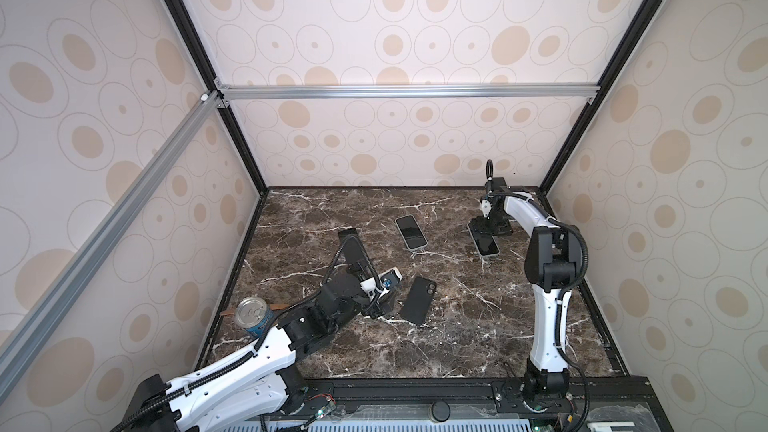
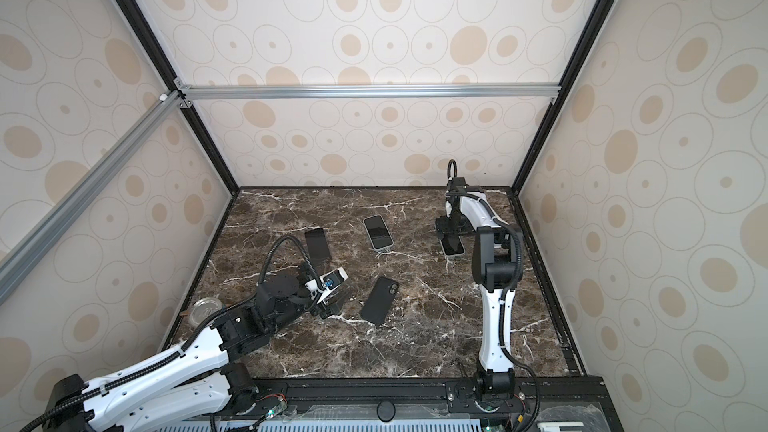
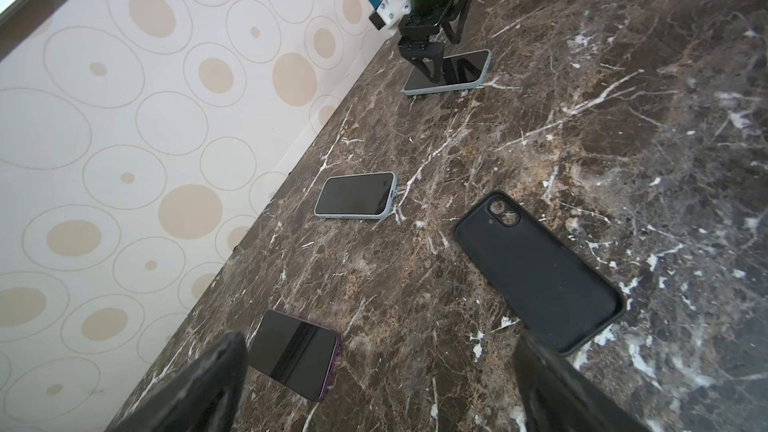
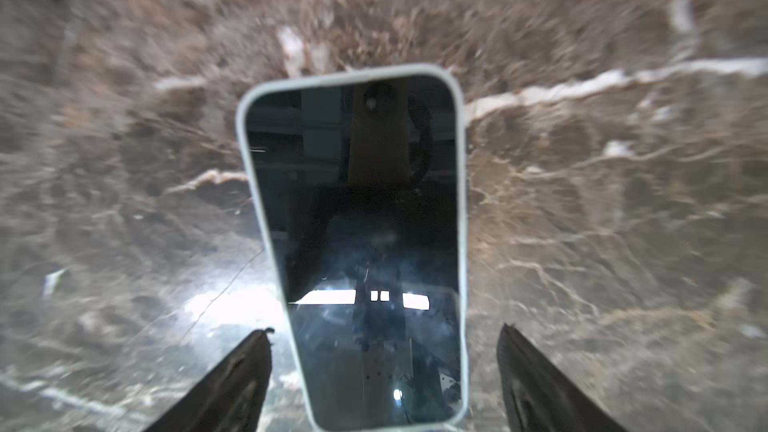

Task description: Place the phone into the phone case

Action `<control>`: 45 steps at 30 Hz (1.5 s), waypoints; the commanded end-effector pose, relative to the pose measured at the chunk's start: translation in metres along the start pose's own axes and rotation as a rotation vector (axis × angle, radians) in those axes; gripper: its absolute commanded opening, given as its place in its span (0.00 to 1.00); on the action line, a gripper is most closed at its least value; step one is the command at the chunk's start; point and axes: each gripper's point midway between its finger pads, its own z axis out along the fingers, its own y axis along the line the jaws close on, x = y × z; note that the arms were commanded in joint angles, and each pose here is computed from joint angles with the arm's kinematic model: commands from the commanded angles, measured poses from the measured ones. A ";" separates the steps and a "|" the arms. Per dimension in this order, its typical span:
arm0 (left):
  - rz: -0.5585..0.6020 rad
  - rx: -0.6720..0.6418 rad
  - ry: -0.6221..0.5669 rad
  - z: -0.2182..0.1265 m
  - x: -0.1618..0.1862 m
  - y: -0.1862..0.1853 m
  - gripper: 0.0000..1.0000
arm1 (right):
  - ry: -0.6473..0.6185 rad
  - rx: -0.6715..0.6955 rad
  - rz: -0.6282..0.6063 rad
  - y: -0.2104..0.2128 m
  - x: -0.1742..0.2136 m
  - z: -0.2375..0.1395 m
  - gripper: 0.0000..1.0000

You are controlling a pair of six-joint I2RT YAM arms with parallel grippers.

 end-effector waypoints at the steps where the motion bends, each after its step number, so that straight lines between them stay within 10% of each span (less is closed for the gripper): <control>1: -0.062 -0.083 -0.034 -0.008 -0.019 0.028 0.99 | -0.088 0.007 0.010 0.006 -0.008 -0.064 0.85; 21: -0.410 -0.358 0.190 0.018 0.018 0.104 0.99 | -0.316 -0.039 -0.123 0.126 0.059 -0.206 0.79; 45: -1.101 -0.393 0.722 0.160 0.151 0.165 0.93 | -0.297 -0.400 -0.204 0.191 0.165 -0.177 0.72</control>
